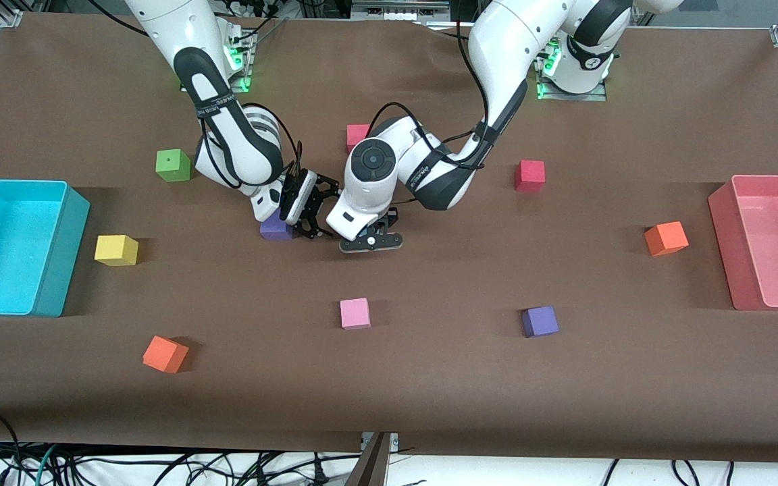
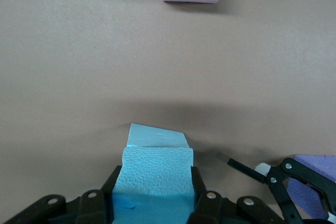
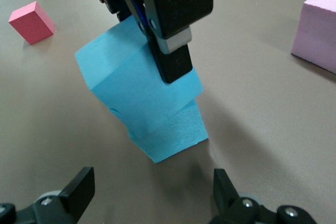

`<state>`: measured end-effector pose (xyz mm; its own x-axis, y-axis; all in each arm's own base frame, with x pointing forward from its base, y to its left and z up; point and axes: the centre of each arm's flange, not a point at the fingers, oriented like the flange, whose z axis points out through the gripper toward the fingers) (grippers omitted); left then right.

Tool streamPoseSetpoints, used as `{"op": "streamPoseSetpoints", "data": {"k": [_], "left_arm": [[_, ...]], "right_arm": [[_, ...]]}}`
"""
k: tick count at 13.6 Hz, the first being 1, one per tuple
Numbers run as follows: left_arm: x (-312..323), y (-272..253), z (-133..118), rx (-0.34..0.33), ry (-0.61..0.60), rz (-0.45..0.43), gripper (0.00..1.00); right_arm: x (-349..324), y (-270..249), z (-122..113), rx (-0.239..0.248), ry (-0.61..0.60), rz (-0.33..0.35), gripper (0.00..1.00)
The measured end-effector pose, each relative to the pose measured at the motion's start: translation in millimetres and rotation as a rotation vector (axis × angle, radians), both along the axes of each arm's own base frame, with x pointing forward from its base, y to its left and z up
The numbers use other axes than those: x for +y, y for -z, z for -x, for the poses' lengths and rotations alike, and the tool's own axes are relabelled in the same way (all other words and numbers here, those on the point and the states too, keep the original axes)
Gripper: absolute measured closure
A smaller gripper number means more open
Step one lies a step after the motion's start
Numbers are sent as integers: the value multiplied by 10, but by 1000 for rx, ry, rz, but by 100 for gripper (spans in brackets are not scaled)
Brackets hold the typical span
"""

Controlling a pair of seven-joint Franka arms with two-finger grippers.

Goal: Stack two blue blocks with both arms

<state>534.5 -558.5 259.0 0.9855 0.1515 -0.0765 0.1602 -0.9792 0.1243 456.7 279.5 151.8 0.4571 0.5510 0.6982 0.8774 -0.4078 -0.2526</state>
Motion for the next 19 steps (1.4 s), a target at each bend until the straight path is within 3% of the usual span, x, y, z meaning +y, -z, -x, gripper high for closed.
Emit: {"op": "streamPoseSetpoints", "data": {"k": [2, 3, 7, 10, 13, 17, 19], "left_arm": [[1, 2, 0, 0, 0, -1, 47], [2, 5, 0, 1, 0, -1, 42], [12, 65, 12, 7, 1, -9, 2], [33, -49, -48, -6, -9, 4, 0], [287, -624, -283, 16, -80, 56, 0], [1595, -1671, -818, 34, -160, 66, 0], [2496, -2042, -888, 70, -173, 51, 0]], "right_arm": [[0, 0, 0, 0, 0, 0, 0], [0, 0, 0, 0, 0, 0, 0], [0, 0, 0, 0, 0, 0, 0], [0, 0, 0, 0, 0, 0, 0], [1, -3, -3, -1, 0, 0, 0], [8, -27, -23, -6, 1, -3, 0], [12, -55, -37, -11, 2, -6, 0]]}}
